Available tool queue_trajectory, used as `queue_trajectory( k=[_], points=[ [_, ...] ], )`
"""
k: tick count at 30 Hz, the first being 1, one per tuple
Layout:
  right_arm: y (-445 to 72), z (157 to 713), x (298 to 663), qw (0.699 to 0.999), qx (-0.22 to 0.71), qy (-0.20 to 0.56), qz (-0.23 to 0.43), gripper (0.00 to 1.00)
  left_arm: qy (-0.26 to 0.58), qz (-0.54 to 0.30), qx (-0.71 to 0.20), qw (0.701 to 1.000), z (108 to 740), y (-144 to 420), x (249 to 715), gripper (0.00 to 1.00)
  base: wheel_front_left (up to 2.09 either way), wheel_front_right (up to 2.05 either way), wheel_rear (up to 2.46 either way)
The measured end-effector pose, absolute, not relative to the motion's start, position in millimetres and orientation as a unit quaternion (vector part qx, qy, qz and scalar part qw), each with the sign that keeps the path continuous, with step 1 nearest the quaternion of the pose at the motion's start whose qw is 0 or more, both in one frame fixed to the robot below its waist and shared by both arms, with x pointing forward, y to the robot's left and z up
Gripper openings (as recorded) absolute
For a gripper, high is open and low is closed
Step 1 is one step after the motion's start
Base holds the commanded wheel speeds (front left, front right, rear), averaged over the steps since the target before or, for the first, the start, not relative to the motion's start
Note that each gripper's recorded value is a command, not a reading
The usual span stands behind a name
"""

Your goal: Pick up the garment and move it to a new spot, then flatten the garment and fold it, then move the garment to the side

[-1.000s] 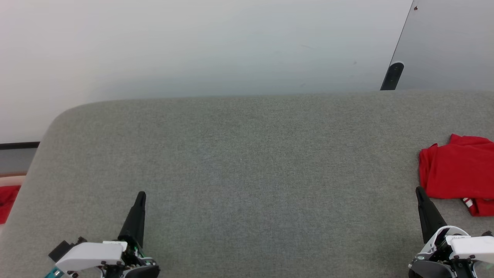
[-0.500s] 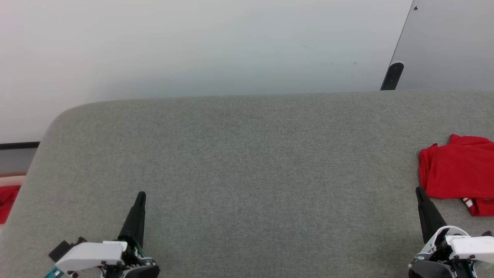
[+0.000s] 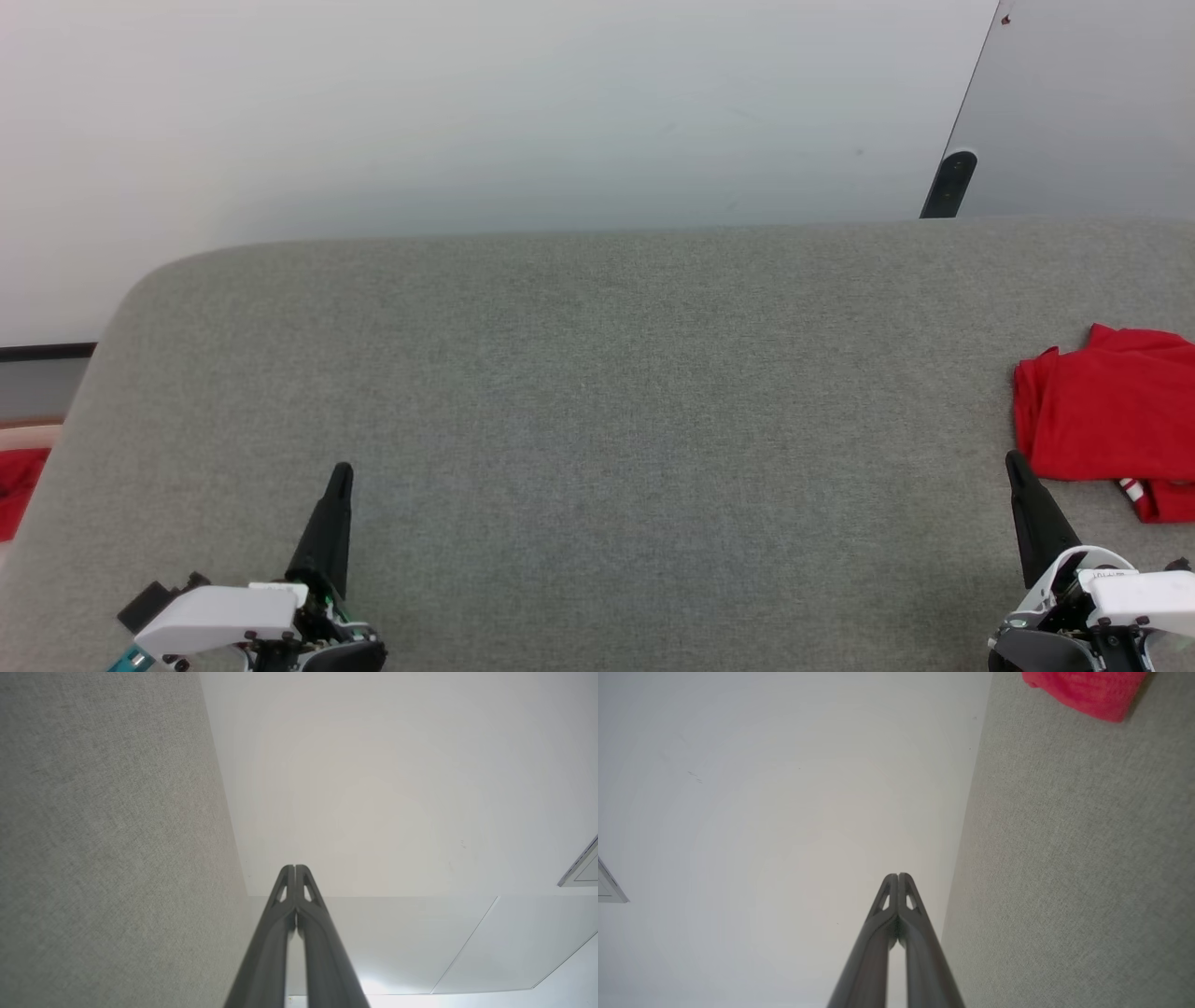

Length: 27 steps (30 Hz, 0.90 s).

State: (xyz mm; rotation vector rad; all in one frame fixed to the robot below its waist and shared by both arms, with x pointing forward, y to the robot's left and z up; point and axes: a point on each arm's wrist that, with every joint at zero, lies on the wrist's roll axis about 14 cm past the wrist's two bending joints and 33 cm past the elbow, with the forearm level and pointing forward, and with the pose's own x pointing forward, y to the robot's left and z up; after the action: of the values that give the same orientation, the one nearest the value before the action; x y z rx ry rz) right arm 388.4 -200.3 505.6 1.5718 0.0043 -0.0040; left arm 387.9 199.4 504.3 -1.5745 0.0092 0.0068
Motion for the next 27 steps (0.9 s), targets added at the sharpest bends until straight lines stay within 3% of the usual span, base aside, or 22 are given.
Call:
queue_trajectory(
  k=[27],
  points=[
    [-200.3,505.6,388.4,0.707,0.708,0.002,-0.002,0.0,0.004,0.003,-0.708,0.706,504.3,199.4,387.9,0.0,0.0,0.0,0.0]
  ],
)
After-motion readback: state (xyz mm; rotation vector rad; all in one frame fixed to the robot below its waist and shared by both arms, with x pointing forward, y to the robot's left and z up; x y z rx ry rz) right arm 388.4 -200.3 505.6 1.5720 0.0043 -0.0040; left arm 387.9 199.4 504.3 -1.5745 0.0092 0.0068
